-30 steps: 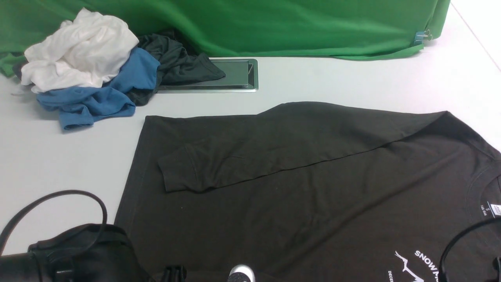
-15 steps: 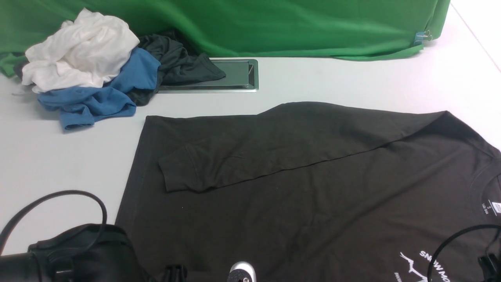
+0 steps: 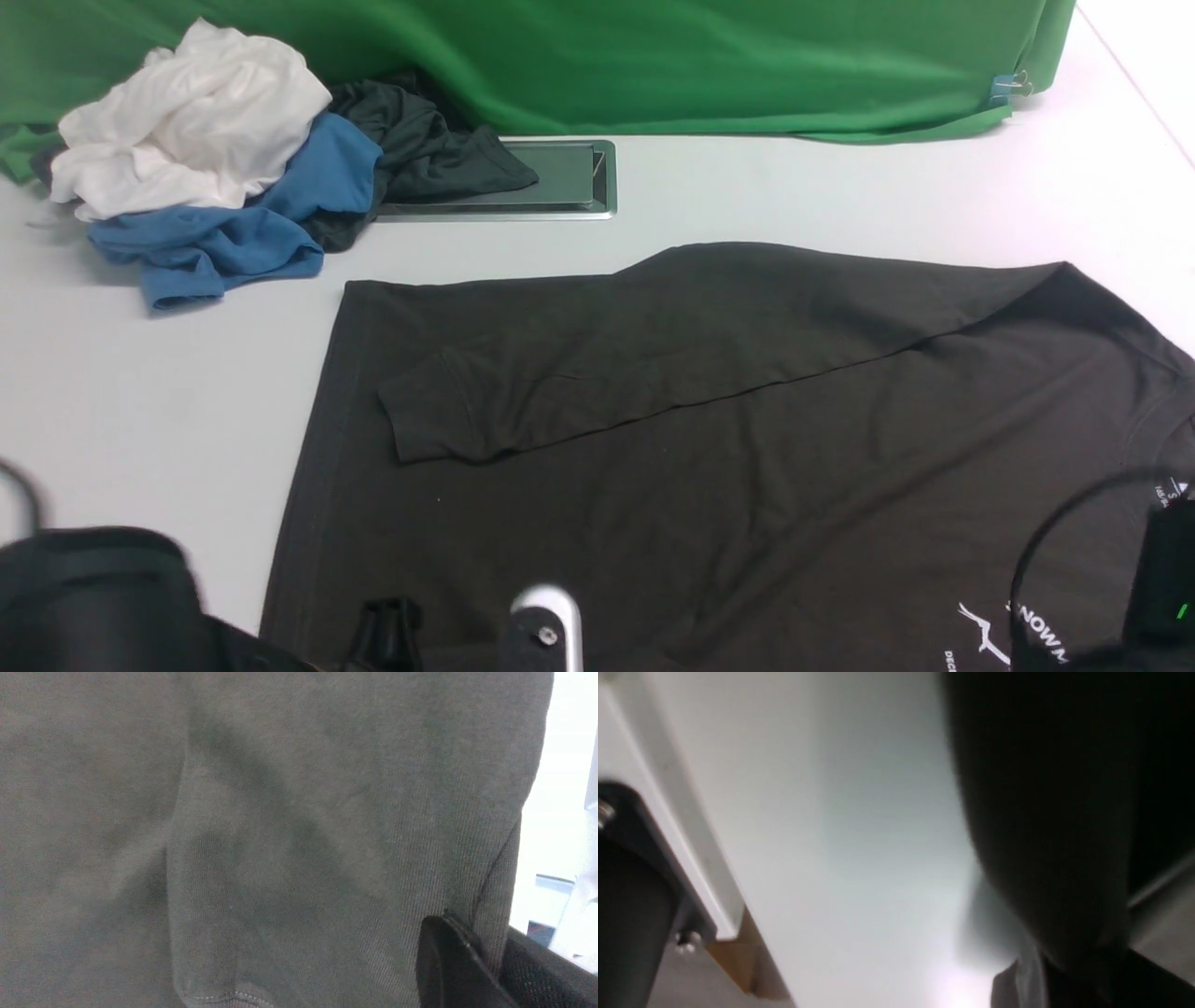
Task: Fold a long-sleeved shirt on a white desktop.
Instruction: 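Grasp the near edge of the shirt at its hem and shoulder corners, then fold the black garment in half by bringing its near edge over to the far edge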
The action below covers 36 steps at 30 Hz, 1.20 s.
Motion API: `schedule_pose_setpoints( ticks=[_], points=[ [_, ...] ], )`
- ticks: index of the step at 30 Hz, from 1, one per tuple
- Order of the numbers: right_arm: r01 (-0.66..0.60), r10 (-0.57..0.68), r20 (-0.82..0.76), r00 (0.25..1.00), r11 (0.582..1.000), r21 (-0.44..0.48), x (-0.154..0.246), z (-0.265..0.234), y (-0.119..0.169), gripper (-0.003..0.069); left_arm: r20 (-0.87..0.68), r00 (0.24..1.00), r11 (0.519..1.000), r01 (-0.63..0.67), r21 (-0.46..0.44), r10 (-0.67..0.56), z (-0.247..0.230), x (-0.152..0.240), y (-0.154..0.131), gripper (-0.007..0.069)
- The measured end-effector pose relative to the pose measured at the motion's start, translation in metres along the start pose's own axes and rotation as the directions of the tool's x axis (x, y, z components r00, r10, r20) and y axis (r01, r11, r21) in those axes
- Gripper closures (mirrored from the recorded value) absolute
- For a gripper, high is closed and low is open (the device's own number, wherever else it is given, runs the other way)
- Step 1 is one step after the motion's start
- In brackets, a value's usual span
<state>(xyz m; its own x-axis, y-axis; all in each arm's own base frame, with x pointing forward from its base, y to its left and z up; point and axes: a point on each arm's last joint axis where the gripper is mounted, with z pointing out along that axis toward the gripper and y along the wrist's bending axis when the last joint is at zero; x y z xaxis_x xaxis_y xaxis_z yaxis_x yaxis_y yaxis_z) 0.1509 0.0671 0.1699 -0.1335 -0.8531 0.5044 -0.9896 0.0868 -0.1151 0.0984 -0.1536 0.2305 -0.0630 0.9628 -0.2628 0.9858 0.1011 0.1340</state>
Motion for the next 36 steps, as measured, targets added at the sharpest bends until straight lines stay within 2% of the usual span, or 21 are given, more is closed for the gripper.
schedule_pose_setpoints(
  ticks=[2,5,10,14,18,19,20,23,25,32,36],
  points=[
    [-0.080,0.079,0.027,0.997,0.996,0.026,0.005,-0.014,-0.007,0.0587,0.011,0.999,0.999,0.031,-0.024,-0.031,-0.004,0.001,0.007,0.0587],
    [-0.131,0.127,0.068,0.990,0.990,0.054,0.007,-0.025,-0.014,0.0587,0.021,0.993,0.992,0.116,-0.052,-0.115,-0.007,0.005,0.023,0.0587],
    [-0.119,0.109,0.117,0.987,0.990,0.080,0.003,-0.024,-0.021,0.0587,0.042,0.972,0.968,0.233,-0.092,-0.230,-0.009,0.015,0.044,0.0587],
    [-0.195,0.173,0.191,0.966,0.975,0.102,0.004,-0.020,-0.043,0.0587,0.102,0.946,0.935,0.321,-0.149,-0.308,-0.011,0.019,0.065,0.0587],
    [-0.323,0.280,0.284,0.917,0.939,0.115,0.011,-0.019,-0.078,0.0587,0.126,0.919,0.899,0.392,-0.195,-0.373,-0.007,0.019,0.098,0.0587],
    [-0.326,0.285,0.280,0.917,0.939,0.111,0.011,-0.018,-0.078,0.0587,0.122,0.920,0.900,0.390,-0.193,-0.373,-0.005,0.019,0.099,0.0587],
    [-0.383,0.329,0.324,0.887,0.916,0.118,0.014,-0.018,-0.098,0.0587,0.125,0.906,0.882,0.422,-0.211,-0.404,-0.002,0.018,0.120,0.0587],
    [-0.443,0.381,0.360,0.852,0.890,0.104,0.016,-0.014,-0.120,0.0587,0.113,0.895,0.867,0.446,-0.220,-0.432,0.005,0.018,0.143,0.0587],
    [-0.512,0.440,0.406,0.801,0.855,0.083,0.018,-0.010,-0.146,0.0587,0.103,0.878,0.847,0.478,-0.234,-0.467,0.012,0.022,0.171,0.0587],
    [-0.613,0.535,0.462,0.707,0.790,0.021,0.013,0.005,-0.203,0.0587,0.109,0.836,0.796,0.545,-0.264,-0.537,0.023,0.033,0.232,0.0587],
    [-0.636,0.555,0.477,0.682,0.771,0.013,0.009,0.011,-0.220,0.0587,0.113,0.850,0.804,0.524,-0.281,-0.514,0.024,0.030,0.251,0.0587]
  ],
)
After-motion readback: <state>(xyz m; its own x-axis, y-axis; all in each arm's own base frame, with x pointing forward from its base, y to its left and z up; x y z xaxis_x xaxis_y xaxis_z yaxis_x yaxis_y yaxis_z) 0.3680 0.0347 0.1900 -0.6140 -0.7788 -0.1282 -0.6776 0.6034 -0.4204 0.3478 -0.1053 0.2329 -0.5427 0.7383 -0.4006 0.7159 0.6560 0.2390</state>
